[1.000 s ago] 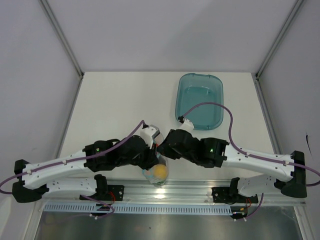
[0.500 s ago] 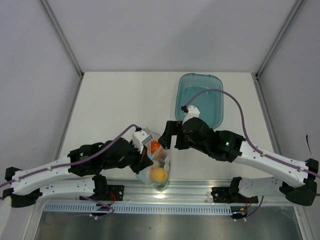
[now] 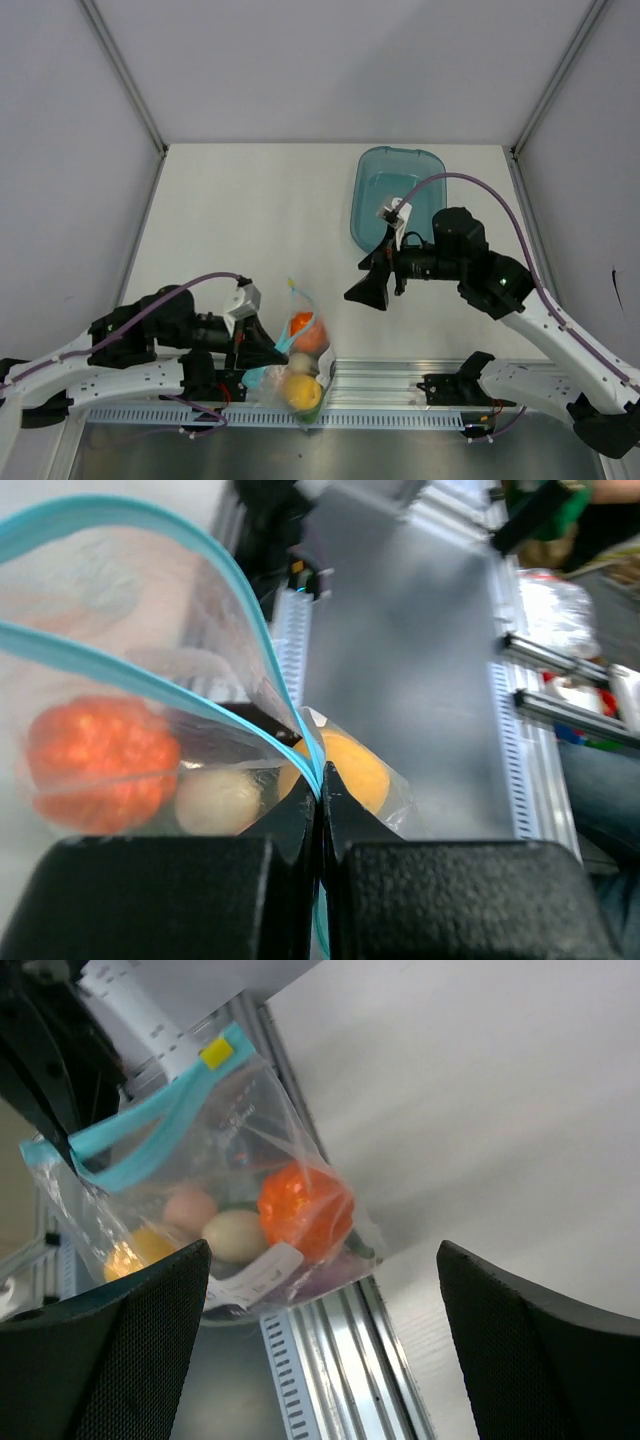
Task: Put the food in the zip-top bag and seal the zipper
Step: Adjust the zipper food storage bag at the center of the board.
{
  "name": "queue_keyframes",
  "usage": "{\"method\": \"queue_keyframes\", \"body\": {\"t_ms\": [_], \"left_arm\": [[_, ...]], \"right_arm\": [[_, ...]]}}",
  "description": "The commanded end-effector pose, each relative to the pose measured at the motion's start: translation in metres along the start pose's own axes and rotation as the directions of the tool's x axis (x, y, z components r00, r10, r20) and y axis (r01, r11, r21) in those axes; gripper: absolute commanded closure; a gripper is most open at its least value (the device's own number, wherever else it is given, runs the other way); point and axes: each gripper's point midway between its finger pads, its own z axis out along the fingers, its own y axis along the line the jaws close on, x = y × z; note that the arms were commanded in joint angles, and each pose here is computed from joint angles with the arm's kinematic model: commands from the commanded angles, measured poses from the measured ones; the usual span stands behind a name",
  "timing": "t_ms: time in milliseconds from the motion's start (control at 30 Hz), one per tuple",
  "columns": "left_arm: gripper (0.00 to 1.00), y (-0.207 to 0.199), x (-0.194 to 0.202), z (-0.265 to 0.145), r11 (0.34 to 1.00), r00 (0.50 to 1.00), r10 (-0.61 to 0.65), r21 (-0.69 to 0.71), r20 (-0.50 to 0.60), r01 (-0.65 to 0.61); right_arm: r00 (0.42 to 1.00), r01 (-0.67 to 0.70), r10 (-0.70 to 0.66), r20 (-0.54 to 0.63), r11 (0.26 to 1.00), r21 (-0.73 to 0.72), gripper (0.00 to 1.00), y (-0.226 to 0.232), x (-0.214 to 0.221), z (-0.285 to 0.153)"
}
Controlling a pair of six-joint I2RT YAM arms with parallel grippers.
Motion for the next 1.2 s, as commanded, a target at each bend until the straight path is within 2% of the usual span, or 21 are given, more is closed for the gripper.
{"method": "queue_keyframes", "body": {"t_ms": [0, 167, 433, 500, 533, 633, 867, 967, 1000, 1067, 1133, 1167], "left_arm": [[0.99, -0.045, -0.023, -0.014, 0.968, 0.991, 0.076, 0.229, 0.114, -0.100], [0.99, -0.072, -0.017, -0.024, 0.919, 0.993, 0.081, 0.380, 0.088, -0.108], [0.99, -0.090, -0.022, -0.032, 0.876, 0.992, 0.089, 0.467, 0.091, -0.122], [0.99, -0.094, -0.023, -0.033, 0.866, 0.992, 0.092, 0.485, 0.086, -0.123], [1.00, -0.094, -0.023, -0.033, 0.863, 0.992, 0.093, 0.490, 0.083, -0.122], [0.99, -0.096, -0.025, -0.032, 0.858, 0.992, 0.102, 0.497, 0.080, -0.128], [0.99, -0.095, -0.034, -0.032, 0.867, 0.986, 0.122, 0.472, 0.110, -0.159], [0.99, -0.095, -0.036, -0.033, 0.867, 0.985, 0.125, 0.469, 0.118, -0.167], [1.00, -0.095, -0.036, -0.032, 0.868, 0.985, 0.125, 0.469, 0.117, -0.166], [0.99, -0.095, -0.037, -0.033, 0.866, 0.984, 0.126, 0.471, 0.123, -0.169], [0.99, -0.095, -0.036, -0.032, 0.865, 0.985, 0.123, 0.474, 0.119, -0.165], [0.99, -0.095, -0.035, -0.031, 0.866, 0.986, 0.122, 0.473, 0.115, -0.162]], "right_arm": [[0.990, 0.121, -0.136, -0.022, 0.938, -0.325, 0.04, 0.039, 0.005, 0.003], [0.983, 0.160, -0.184, -0.020, 0.897, -0.412, 0.03, 0.043, 0.000, 0.011], [0.971, 0.189, -0.238, -0.005, 0.781, -0.596, 0.04, 0.051, -0.016, 0.027], [0.969, 0.190, -0.247, 0.012, 0.710, -0.678, 0.07, 0.062, -0.020, 0.022], [0.973, 0.158, -0.230, -0.007, 0.690, -0.706, 0.07, 0.065, -0.018, 0.026], [0.963, 0.176, -0.270, 0.001, 0.625, -0.760, 0.08, 0.085, -0.013, 0.031], [0.956, 0.130, -0.294, -0.022, 0.486, -0.864, 0.14, 0.129, 0.005, 0.018], [0.953, 0.112, -0.302, -0.033, 0.451, -0.885, 0.24, 0.140, 0.015, 0.016], [0.952, 0.090, -0.301, -0.050, 0.433, -0.897, 0.35, 0.148, 0.019, 0.014], [0.950, 0.099, -0.310, -0.034, 0.403, -0.910, 0.43, 0.154, 0.025, 0.015], [0.951, 0.052, -0.298, -0.078, 0.404, -0.913, 0.46, 0.160, 0.034, 0.016], [0.952, 0.070, -0.301, -0.061, 0.405, -0.912, 0.52, 0.161, 0.032, 0.019]]}}
